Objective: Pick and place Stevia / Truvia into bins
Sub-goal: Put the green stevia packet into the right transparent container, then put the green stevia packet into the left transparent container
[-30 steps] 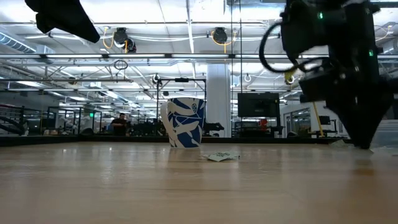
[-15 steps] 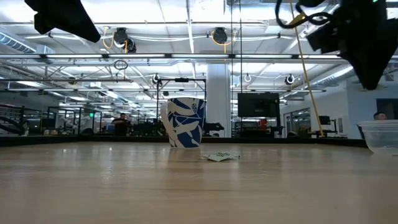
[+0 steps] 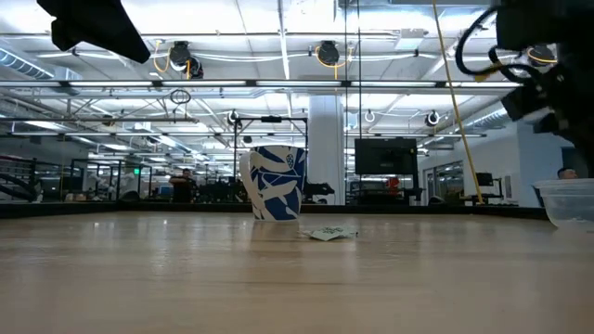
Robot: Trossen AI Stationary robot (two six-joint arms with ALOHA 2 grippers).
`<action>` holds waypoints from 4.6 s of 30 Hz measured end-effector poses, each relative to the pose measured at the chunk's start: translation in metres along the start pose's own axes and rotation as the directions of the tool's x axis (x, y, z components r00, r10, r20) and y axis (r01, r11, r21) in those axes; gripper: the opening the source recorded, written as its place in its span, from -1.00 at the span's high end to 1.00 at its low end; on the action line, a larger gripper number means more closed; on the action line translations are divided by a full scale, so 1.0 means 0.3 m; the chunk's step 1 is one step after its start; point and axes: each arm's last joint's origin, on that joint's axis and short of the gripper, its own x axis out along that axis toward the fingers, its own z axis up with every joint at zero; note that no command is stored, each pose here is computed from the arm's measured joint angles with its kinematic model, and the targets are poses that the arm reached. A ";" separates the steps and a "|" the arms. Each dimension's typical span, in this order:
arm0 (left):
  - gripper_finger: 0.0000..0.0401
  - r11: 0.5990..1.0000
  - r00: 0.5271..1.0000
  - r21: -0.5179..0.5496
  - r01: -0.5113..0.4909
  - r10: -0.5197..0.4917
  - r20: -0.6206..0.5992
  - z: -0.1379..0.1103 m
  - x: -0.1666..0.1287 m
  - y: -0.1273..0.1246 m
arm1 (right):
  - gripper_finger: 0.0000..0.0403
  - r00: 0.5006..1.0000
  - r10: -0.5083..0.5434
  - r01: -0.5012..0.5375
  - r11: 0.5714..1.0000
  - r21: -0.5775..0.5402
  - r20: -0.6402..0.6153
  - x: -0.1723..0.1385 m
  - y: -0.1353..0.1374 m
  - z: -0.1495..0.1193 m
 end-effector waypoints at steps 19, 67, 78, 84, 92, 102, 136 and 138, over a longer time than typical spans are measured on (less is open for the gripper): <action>0.81 1.000 1.000 -0.008 0.000 0.000 0.000 0.000 0.000 0.000 | 0.60 0.998 -0.013 0.014 1.000 -0.013 0.064 0.044 -0.001 0.007; 0.81 0.874 0.859 -0.304 0.378 -0.454 -0.237 -0.137 0.647 -0.290 | 0.64 0.339 0.292 0.014 0.949 -0.315 0.894 -0.014 0.078 0.183; 0.81 0.873 0.853 -0.347 0.343 -0.444 -0.274 -0.179 0.697 -0.286 | 0.64 0.323 0.275 0.002 0.957 -0.291 0.906 -0.017 0.066 0.193; 0.81 0.868 0.862 -0.373 0.327 -0.436 -0.260 -0.159 0.718 -0.266 | 0.64 0.300 0.281 -0.007 0.956 -0.293 0.912 -0.025 0.067 0.195; 0.81 0.867 0.853 -0.378 0.325 -0.442 -0.279 -0.154 0.727 -0.256 | 0.64 0.302 0.282 -0.007 0.956 -0.293 0.911 -0.025 0.067 0.195; 0.41 0.877 0.827 -0.322 0.356 -0.456 -0.328 -0.155 0.729 -0.248 | 0.64 0.302 0.282 0.000 0.955 -0.296 0.911 -0.024 0.067 0.195; 0.46 0.845 0.818 -0.419 0.333 -0.480 -0.317 -0.082 0.804 -0.159 | 0.64 0.303 0.282 0.001 0.955 -0.296 0.910 -0.024 0.068 0.194; 0.46 0.843 0.815 -0.420 0.336 -0.484 -0.318 -0.080 0.801 -0.159 | 0.64 0.303 0.282 0.001 0.955 -0.296 0.910 -0.024 0.068 0.194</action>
